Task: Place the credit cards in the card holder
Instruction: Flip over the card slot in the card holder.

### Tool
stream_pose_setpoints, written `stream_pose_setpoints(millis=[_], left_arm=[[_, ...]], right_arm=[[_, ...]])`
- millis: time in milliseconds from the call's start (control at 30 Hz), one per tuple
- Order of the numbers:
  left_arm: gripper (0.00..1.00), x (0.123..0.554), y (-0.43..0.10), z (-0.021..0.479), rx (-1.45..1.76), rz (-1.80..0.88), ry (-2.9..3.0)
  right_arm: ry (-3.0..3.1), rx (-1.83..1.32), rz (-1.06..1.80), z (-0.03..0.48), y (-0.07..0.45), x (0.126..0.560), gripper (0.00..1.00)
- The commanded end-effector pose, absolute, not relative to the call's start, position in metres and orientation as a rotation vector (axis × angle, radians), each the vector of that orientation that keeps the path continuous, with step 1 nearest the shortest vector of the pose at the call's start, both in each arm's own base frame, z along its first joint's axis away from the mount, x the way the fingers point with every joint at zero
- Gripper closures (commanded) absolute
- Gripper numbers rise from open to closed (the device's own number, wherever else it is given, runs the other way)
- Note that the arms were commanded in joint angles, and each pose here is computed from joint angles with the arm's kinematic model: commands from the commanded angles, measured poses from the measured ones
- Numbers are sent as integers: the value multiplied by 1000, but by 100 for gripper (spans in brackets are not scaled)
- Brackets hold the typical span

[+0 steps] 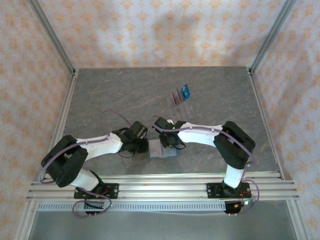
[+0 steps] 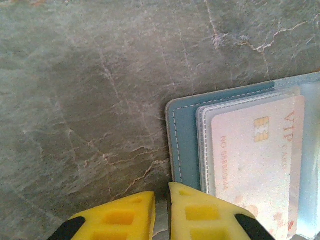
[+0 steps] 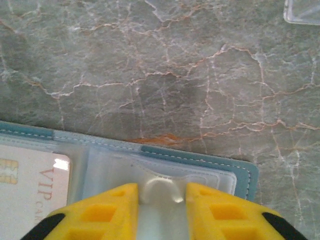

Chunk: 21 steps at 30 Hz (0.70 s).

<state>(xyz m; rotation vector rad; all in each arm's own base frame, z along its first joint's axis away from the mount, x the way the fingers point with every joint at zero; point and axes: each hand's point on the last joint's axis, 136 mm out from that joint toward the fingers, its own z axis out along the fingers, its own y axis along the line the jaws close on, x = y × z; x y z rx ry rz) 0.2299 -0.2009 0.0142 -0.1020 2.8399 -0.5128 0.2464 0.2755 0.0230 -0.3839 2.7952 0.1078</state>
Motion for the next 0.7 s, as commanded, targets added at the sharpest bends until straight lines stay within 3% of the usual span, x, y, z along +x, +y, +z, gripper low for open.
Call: stream_pose_setpoints(millis=[0,333,667], left_arm=[[84,226,-204,1,-80,-530,2861],[84,225,-206,-1,-85,-545,2863],[84,223,-207,-1,-82,-554,2862]], right_arm=[[2917,-404,-21,-11,250,217,76],[2837,-425,-24,22,261,237,93],[2816,-421,-49,35,264,245,91]])
